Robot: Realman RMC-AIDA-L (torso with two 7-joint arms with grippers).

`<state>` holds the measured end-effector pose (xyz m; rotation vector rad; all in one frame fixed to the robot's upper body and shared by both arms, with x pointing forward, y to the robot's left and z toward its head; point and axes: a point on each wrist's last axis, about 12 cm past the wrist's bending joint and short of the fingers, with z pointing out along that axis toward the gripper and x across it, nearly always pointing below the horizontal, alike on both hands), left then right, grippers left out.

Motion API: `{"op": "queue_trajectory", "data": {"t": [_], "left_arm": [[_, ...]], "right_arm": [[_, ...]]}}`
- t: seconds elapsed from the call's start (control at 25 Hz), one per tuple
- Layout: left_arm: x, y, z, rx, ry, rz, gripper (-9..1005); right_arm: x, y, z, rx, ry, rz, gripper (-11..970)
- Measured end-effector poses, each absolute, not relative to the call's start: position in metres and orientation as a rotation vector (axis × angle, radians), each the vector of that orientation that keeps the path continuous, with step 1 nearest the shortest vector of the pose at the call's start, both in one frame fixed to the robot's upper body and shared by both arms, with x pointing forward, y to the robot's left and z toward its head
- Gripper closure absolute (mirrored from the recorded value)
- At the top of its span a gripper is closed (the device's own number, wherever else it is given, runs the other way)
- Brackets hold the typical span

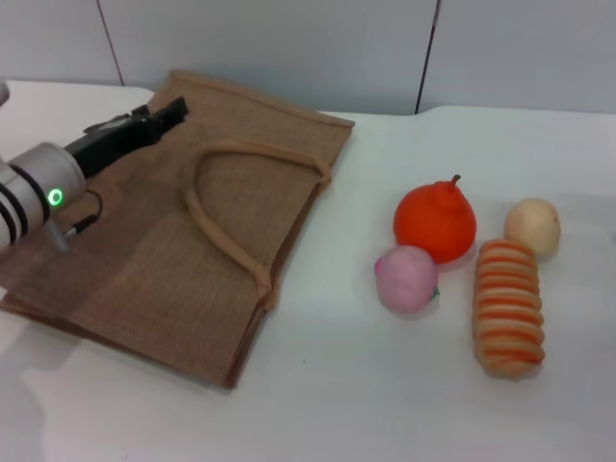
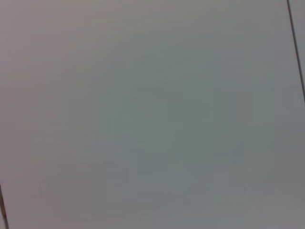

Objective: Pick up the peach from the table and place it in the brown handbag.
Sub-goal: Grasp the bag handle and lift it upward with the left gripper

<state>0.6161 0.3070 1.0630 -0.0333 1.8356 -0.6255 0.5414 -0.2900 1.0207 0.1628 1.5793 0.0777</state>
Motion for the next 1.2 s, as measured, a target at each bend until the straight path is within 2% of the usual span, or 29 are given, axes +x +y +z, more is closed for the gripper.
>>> {"op": "queue_trajectory", "data": {"t": [0.32,0.56,0.8,0.84,1.0,1.2], "left_arm": [[0.629,0.314,1.079,-0.056,2.006,-0.717,304],[0.639,0.310,1.100,-0.035,2.142,-0.698,305],[0.645,0.301,1.112,-0.001,2.257,-0.628,305],[0.648,0.298,1.114,0.006,2.309,-0.568,305],[0.656,0.294,1.120,0.019,2.362,-0.450,305],[0.662,0.288,1.123,0.072,2.362,-0.393,304]], "right_arm": [[0.540,-0.292,1.020,0.164,1.582,0.071,69],[0.540,-0.292,1.020,0.158,1.582,0.071,70],[0.541,-0.292,1.021,0.154,1.581,0.070,70],[0.541,-0.292,1.021,0.154,1.581,0.070,70],[0.542,-0.292,1.021,0.156,1.581,0.069,71],[0.543,-0.291,1.021,0.157,1.587,0.070,71]]}}
